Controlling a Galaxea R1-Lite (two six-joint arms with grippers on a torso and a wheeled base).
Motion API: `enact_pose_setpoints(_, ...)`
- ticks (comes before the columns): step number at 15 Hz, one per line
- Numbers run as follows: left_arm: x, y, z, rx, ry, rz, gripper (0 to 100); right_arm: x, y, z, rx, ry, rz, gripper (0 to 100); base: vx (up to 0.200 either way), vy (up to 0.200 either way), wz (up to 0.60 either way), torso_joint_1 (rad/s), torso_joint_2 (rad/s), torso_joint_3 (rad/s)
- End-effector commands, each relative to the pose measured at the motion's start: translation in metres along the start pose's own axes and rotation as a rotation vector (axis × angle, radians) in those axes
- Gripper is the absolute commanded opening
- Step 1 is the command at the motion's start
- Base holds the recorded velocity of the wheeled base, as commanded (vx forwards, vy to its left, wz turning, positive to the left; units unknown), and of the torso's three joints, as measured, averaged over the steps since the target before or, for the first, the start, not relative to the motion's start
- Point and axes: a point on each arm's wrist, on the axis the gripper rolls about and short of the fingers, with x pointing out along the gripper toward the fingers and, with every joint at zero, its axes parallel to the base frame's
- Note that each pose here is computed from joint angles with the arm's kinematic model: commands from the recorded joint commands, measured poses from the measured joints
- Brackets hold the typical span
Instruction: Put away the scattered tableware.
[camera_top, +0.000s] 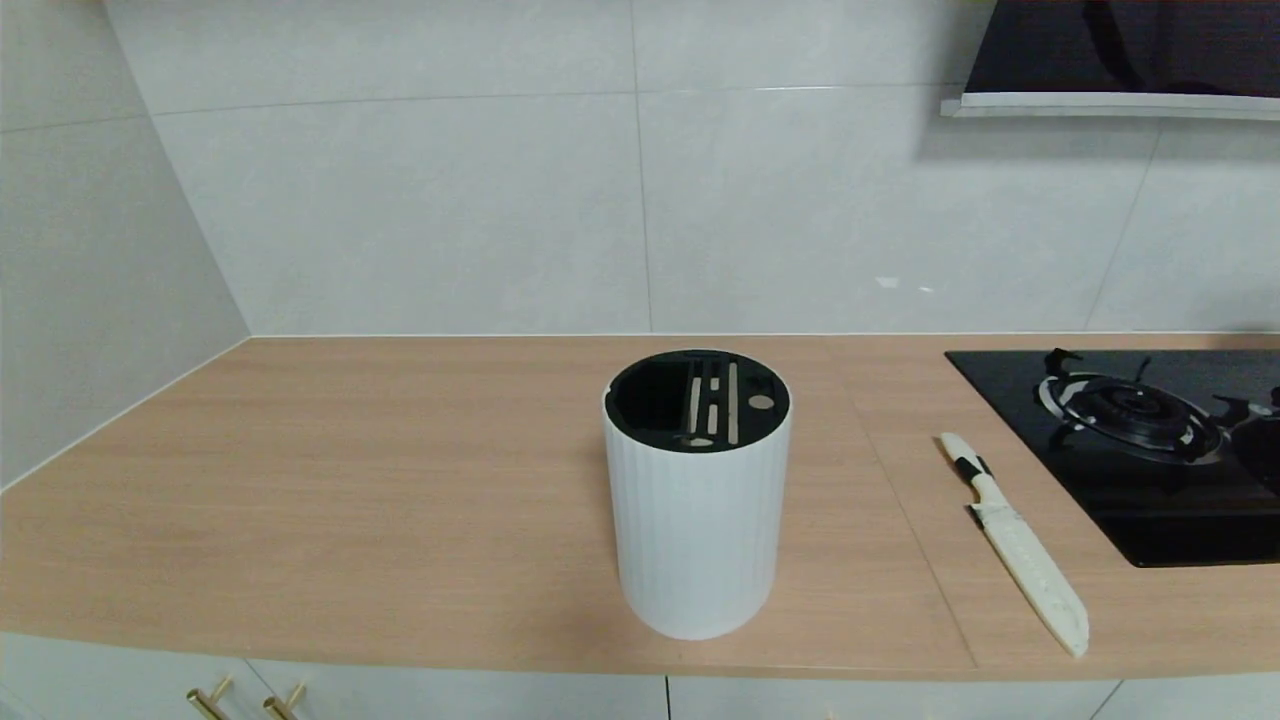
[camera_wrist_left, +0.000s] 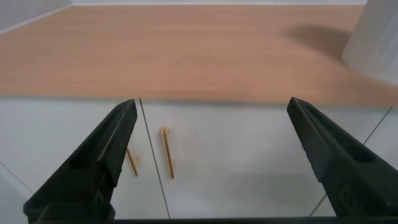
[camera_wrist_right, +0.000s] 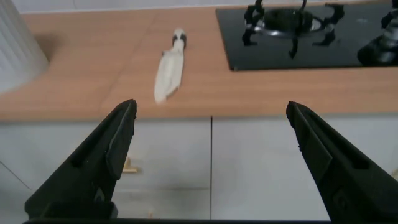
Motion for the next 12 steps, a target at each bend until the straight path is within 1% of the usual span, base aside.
enact_pose_setpoints(1,0.0001,0.0,-0.0001,0.0,0.002,0.0,100,0.0001,0.0,0.0,0.0,0.001,0.0,100,0.0,0.0,0.0,0.251,-0.54,-0.3)
enact_pose_setpoints(9,0.0001,0.0,-0.0001,0.0,0.002,0.0,100,0.0001,0.0,0.0,0.0,0.001,0.0,100,0.0,0.0,0.0,0.273,-0.58,-0.306)
enact_pose_setpoints(12,0.0001,0.0,-0.0001,0.0,0.002,0.0,100,0.0001,0.0,0.0,0.0,0.001,0.0,100,0.0,0.0,0.0,0.219,-0.44,-0.235)
